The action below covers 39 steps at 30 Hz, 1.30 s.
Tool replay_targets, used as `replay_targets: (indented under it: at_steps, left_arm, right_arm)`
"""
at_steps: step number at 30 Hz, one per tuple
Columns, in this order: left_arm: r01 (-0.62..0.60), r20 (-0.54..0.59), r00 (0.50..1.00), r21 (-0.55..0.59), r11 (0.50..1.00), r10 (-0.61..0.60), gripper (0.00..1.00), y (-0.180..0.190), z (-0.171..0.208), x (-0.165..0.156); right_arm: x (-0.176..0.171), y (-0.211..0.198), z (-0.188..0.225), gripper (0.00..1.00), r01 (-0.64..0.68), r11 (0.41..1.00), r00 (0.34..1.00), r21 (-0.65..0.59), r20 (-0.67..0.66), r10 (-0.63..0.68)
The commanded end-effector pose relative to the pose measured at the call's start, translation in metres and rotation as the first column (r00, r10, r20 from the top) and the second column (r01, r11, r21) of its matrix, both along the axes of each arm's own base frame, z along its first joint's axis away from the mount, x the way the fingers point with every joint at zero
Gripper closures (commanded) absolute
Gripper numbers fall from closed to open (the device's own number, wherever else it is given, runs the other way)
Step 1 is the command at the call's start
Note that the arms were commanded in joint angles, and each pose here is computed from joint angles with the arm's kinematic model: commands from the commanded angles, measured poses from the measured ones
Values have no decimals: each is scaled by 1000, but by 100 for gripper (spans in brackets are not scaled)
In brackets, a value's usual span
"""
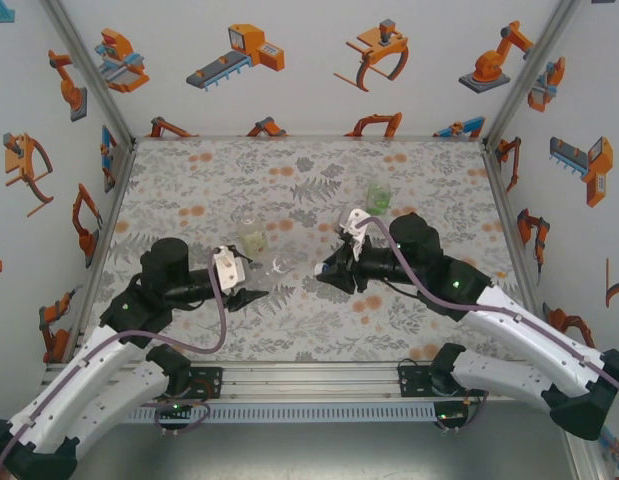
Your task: Screw on the bottle caps
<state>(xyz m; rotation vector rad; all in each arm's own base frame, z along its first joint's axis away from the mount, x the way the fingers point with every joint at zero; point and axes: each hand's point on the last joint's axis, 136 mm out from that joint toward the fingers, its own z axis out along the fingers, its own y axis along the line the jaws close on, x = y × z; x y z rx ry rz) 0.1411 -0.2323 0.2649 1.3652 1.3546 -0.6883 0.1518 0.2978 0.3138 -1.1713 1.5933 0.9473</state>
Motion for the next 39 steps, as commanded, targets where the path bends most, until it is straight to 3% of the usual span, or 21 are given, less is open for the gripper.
replay_targets:
  at_steps: [1, 8, 19, 29, 39]
  left_arm:
    - [86, 55, 995, 41, 995, -88, 100, -6, 6, -14]
    - [114, 61, 991, 104, 988, -120, 100, -12, 1, -20]
    - [118, 65, 990, 136, 984, -128, 100, -18, 0, -20]
    - [115, 53, 991, 128, 985, -123, 100, -18, 2, -21]
    - [136, 59, 988, 109, 985, -143, 100, -17, 6, -27]
  right_arm:
    - [-30, 11, 40, 95, -228, 970, 964, 82, 161, 213]
    - [-43, 16, 56, 98, -318, 942, 929, 105, 234, 287]
    - [-51, 28, 51, 100, -373, 924, 914, 81, 204, 351]
    - [-53, 35, 34, 100, -373, 928, 909, -12, 195, 368]
    - [-41, 35, 25, 100, -289, 953, 923, -93, 237, 303]
